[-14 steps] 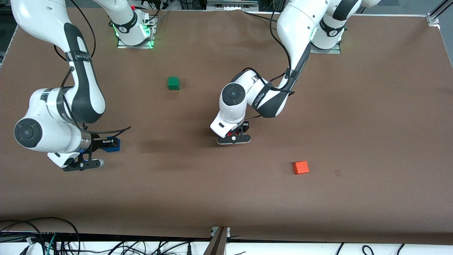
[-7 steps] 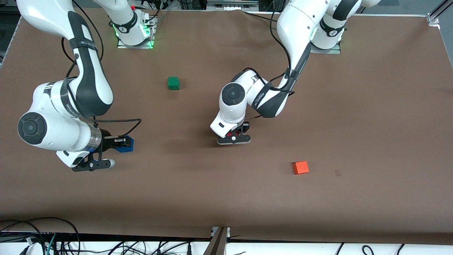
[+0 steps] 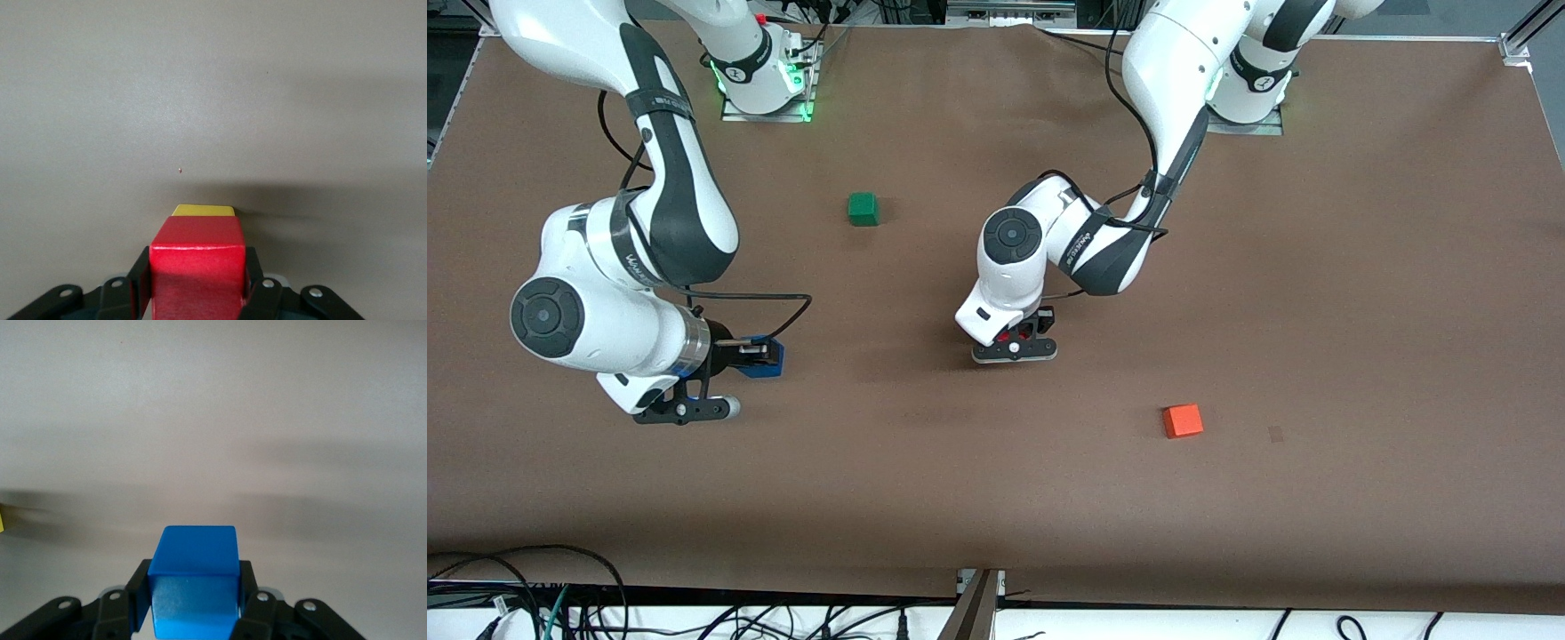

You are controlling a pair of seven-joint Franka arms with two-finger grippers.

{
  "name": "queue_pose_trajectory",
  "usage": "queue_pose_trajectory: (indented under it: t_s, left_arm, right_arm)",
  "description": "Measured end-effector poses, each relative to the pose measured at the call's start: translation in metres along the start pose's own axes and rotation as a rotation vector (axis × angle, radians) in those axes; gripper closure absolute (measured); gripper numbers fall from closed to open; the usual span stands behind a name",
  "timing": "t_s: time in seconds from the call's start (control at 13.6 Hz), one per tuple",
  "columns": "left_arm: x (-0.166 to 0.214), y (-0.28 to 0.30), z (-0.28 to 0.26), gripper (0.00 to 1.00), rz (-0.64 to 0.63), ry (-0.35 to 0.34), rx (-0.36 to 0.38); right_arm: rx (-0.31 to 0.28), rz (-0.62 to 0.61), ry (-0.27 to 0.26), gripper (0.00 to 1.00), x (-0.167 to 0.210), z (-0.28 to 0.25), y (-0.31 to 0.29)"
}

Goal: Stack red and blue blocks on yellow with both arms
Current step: 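Set the red cube on the yellow cube with the left gripper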

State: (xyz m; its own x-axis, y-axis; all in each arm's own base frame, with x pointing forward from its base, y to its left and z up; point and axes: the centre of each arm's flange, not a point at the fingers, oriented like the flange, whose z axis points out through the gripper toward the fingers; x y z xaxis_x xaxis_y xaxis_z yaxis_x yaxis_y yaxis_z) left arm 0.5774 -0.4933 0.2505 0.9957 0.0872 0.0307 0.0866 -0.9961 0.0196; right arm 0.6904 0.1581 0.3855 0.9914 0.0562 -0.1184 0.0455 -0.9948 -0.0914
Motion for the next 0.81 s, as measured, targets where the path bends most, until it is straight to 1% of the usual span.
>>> queue_pose_trajectory:
  t_s: [0.81]
  left_arm:
    - [-0.0023, 0.0017, 0.0002, 0.44, 0.005, -0.001, 0.004]
  right_arm:
    - [-0.001, 0.002, -0.001, 0.45, -0.0014, 0.0009, -0.0078]
